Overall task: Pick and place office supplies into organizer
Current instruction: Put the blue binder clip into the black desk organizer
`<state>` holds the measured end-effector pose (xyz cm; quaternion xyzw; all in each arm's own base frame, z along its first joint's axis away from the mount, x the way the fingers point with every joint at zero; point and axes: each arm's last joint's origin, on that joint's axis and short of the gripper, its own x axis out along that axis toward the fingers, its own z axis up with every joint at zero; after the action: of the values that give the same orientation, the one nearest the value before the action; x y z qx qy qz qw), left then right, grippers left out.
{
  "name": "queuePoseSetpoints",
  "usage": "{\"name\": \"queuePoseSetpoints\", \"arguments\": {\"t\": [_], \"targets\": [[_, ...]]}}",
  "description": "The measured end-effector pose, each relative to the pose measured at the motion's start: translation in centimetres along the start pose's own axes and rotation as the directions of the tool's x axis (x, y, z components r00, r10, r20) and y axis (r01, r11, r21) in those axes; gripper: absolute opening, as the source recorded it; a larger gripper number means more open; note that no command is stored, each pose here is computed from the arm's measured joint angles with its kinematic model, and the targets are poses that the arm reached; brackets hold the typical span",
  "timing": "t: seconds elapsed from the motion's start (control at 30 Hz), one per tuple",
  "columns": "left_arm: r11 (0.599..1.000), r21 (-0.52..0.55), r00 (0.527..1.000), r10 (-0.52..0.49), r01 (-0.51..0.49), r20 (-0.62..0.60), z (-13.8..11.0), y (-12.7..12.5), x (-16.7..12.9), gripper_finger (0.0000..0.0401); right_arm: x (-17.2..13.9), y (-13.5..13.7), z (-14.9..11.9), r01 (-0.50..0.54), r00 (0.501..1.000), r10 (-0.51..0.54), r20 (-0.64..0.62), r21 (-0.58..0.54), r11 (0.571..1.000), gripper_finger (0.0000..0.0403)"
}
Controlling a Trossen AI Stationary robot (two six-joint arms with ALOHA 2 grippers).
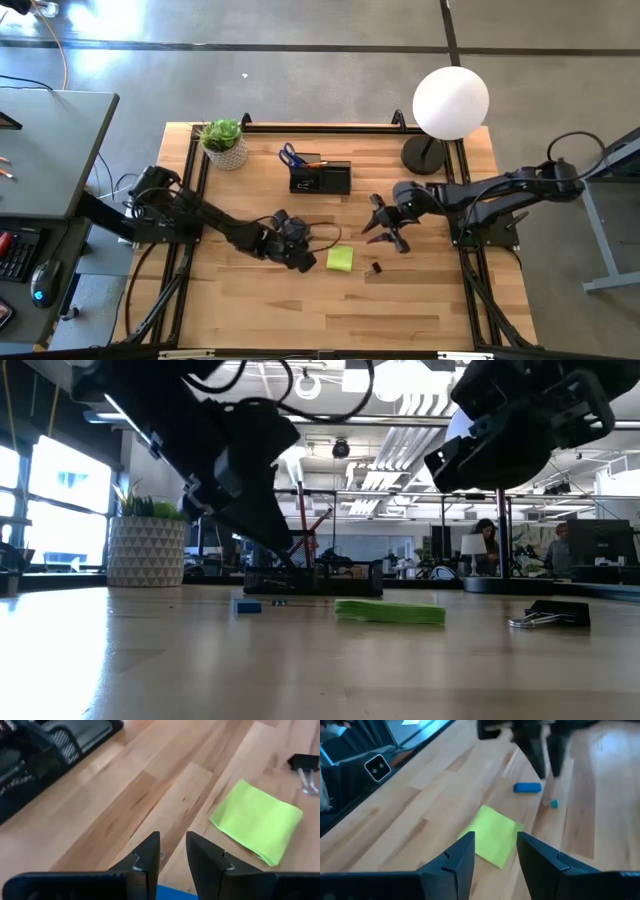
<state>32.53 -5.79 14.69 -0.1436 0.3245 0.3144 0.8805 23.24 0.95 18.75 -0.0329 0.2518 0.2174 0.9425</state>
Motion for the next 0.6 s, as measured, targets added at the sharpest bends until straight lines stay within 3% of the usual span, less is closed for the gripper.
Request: {"name": "queuePoseSetpoints", "arguments": {"t": [0.23,0.43,0.6], "targets": [[1.000,0.013,0.996,0.009,-0.008,-0.093,0.6,1.6,1.2,0.0085,0.6,1.3,0.2,-0.036,0.999,0.036,-0.002,-0.033,0.999,0.0140],[0.997,-0.082,0.991,-0.009,-0.002,-0.133,1.1,2.3,1.8,0.0085,0.8,1.6,0.1,-0.046,0.999,0.046,-0.013,-0.045,0.998,0.0140],[0.999,-0.028,0.987,-0.033,0.029,-0.157,0.6,2.0,2.2,0.0085,0.8,1.6,-0.4,-0.041,0.999,0.042,0.011,-0.061,0.997,0.0140]]}}
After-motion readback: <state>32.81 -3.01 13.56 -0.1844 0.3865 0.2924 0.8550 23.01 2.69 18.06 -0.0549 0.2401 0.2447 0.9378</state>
